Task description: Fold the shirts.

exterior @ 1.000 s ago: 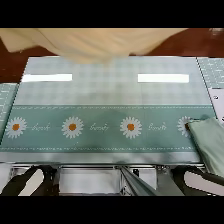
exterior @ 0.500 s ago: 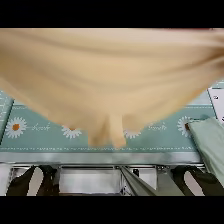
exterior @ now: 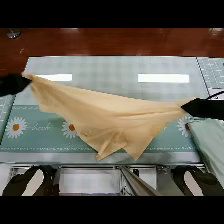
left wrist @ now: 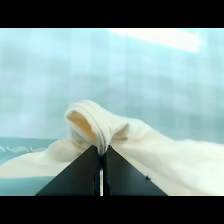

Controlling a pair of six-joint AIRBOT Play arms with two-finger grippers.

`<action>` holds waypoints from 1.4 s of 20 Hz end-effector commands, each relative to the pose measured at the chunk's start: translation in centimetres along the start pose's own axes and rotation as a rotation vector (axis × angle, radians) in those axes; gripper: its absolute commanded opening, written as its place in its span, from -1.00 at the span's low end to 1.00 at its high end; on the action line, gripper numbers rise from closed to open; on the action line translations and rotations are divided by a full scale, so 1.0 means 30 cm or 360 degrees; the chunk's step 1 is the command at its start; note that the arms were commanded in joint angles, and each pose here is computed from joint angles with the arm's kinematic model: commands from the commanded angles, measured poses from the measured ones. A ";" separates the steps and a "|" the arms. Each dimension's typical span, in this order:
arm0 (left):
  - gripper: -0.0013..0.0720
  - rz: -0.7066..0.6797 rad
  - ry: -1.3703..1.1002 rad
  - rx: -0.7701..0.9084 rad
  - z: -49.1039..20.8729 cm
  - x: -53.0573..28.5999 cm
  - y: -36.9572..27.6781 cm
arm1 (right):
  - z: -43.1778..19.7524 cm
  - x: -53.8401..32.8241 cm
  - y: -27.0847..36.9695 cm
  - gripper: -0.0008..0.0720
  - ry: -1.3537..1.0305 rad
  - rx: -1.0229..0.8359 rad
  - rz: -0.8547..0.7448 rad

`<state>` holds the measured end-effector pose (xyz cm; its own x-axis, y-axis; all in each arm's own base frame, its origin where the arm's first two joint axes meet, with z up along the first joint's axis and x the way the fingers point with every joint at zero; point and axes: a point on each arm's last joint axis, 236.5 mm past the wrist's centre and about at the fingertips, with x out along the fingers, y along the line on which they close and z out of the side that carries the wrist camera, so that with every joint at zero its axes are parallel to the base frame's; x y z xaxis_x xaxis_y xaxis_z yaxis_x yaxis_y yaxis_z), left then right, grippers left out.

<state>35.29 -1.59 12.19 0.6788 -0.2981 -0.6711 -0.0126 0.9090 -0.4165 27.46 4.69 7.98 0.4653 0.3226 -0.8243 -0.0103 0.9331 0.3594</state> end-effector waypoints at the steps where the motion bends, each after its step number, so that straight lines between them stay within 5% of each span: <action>1: -0.91 0.0012 0.0103 -0.0182 -0.059 0.244 0.072 | 0.035 0.225 -0.126 -0.91 0.0057 0.0133 -0.0060; 8: -0.89 -0.0169 0.0117 -0.0535 0.015 0.481 0.036 | 0.169 0.536 -0.280 -0.90 0.0335 0.0340 -0.0093; 9: -0.66 -0.0179 0.0131 -0.0522 0.011 0.484 0.023 | 0.204 0.544 -0.288 -0.52 0.0340 0.0392 -0.0080; 10: 0.09 -0.0196 0.0157 -0.0499 0.002 0.480 0.010 | 0.244 0.533 -0.284 0.48 0.0338 0.0414 -0.0045; 11: 0.93 -0.0225 0.0227 -0.0482 -0.018 0.465 -0.008 | 0.290 0.501 -0.286 0.73 0.0323 0.0399 -0.0017; 15: 0.95 -0.0227 0.0584 -0.0382 -0.083 0.286 0.065 | 0.401 0.245 -0.421 0.72 0.0269 0.0446 -0.0072; 20: 0.94 -0.0070 0.0755 -0.0571 -0.311 0.122 0.209 | 0.186 0.100 -0.639 0.72 0.0275 0.0753 -0.0204; 28: 0.94 -0.0291 0.1080 -0.0806 -0.883 0.198 -0.037 | 0.076 0.251 -0.415 0.72 0.0055 0.0856 0.0325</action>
<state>22.66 -8.85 -5.35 0.1464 -0.6403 -0.7541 -0.3444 0.6816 -0.6456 33.00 -6.89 -1.64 0.4115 0.4402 -0.7981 0.3967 0.7019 0.5917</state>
